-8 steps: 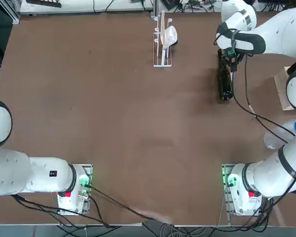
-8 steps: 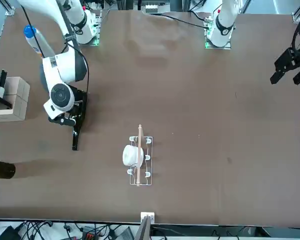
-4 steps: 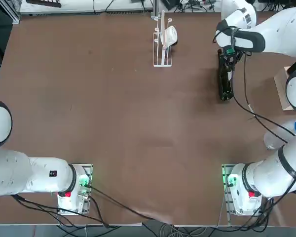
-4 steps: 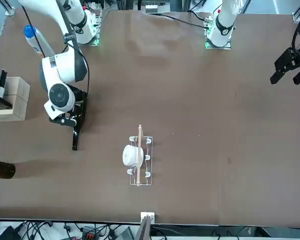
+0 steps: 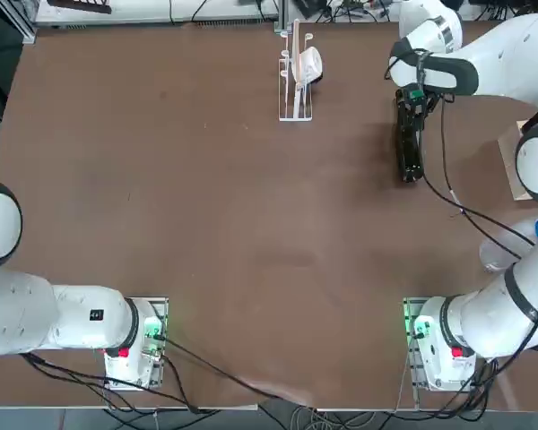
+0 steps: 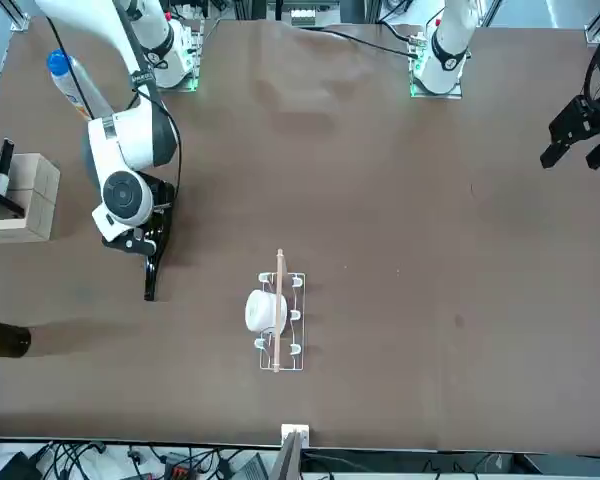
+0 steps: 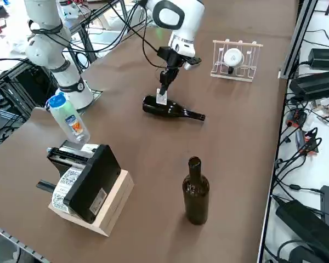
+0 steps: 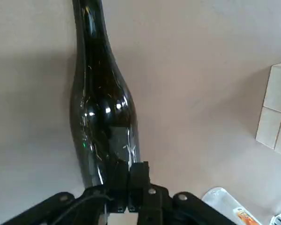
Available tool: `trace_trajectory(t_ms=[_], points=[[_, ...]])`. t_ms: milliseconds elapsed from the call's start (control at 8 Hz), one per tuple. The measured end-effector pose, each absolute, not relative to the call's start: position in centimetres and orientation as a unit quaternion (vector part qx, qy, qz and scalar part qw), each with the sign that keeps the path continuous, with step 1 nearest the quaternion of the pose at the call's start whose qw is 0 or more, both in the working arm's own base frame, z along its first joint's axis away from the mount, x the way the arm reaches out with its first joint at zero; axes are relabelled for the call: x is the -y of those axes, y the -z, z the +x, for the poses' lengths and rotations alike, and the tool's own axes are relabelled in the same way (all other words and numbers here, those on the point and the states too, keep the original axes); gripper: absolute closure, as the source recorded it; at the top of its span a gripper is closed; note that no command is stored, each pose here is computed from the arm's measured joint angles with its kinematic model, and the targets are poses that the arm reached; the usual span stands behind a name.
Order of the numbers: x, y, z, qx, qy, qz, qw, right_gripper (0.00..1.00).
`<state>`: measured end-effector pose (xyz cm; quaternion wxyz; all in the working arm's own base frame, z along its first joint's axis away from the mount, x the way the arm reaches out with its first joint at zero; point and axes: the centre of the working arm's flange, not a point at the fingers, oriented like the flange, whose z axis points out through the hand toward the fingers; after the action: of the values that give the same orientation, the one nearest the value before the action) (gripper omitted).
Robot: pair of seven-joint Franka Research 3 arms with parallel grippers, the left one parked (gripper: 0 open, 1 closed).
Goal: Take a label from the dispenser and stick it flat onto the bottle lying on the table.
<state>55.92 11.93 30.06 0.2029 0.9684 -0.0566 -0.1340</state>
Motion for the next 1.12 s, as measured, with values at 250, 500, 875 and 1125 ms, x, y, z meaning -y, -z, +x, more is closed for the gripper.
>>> trace_trajectory(t_ms=[250, 500, 875, 1125], points=[[-12.00, -29.99, 55.95, 0.056, 0.134, 0.968, 0.203, 0.99], [-12.11, -30.06, 56.14, 0.057, 0.133, 0.969, 0.200, 0.99], [-12.64, -29.98, 56.06, 0.068, 0.140, 0.971, 0.179, 0.99], [-12.71, -29.85, 56.05, 0.068, 0.141, 0.971, 0.178, 0.99]])
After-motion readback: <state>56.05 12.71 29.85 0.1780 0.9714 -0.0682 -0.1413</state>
